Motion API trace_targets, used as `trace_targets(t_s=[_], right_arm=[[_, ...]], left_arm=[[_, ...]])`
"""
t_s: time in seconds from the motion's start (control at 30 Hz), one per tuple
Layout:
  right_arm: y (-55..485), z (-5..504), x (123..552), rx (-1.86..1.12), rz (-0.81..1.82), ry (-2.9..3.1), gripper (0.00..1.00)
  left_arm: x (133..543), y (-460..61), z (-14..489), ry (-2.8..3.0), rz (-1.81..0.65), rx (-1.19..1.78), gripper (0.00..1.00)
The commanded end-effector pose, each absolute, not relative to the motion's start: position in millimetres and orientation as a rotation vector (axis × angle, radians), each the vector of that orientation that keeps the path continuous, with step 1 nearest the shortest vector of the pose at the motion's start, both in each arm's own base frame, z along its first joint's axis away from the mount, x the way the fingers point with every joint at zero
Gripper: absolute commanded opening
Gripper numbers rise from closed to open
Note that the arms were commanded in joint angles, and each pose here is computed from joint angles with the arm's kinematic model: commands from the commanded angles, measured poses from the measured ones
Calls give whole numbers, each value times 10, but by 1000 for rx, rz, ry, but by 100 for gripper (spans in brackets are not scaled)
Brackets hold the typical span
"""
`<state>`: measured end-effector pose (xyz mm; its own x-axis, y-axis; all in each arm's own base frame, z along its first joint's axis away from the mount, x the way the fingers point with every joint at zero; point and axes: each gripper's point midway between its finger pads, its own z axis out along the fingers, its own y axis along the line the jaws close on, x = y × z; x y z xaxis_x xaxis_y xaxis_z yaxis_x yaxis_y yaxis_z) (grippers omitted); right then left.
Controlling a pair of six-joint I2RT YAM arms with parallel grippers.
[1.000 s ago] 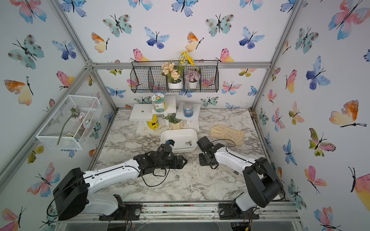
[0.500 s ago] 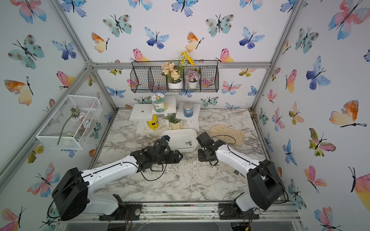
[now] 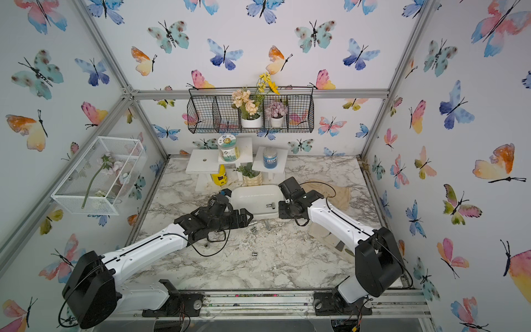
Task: Put the socket on the desktop into the storage box
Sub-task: Place the socket head in the storage box.
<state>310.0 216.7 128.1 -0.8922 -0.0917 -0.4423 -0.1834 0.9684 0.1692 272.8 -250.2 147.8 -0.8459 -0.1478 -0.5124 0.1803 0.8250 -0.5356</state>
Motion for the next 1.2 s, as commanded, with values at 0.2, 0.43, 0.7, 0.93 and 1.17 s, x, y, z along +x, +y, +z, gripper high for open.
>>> trace_targets(t_s=[0.2, 0.43, 0.7, 0.93, 1.17], right_arm=[[2523, 1307, 3357, -283, 349, 2682, 30], [2778, 1171, 3536, -301, 371, 2707, 30], [3037, 1012, 3642, -319, 378, 2726, 30], [3174, 867, 3712, -343, 358, 2749, 30], [3292, 755, 3773, -359, 354, 2766, 30]], left_arm=[[2744, -2192, 1491, 2430, -751, -30, 87], [2774, -2018, 1480, 2410, -772, -75, 87], [2798, -1900, 1431, 2427, -757, -89, 88], [2804, -1837, 1423, 2418, -766, -111, 88], [2803, -1832, 1417, 2420, -773, -112, 88]])
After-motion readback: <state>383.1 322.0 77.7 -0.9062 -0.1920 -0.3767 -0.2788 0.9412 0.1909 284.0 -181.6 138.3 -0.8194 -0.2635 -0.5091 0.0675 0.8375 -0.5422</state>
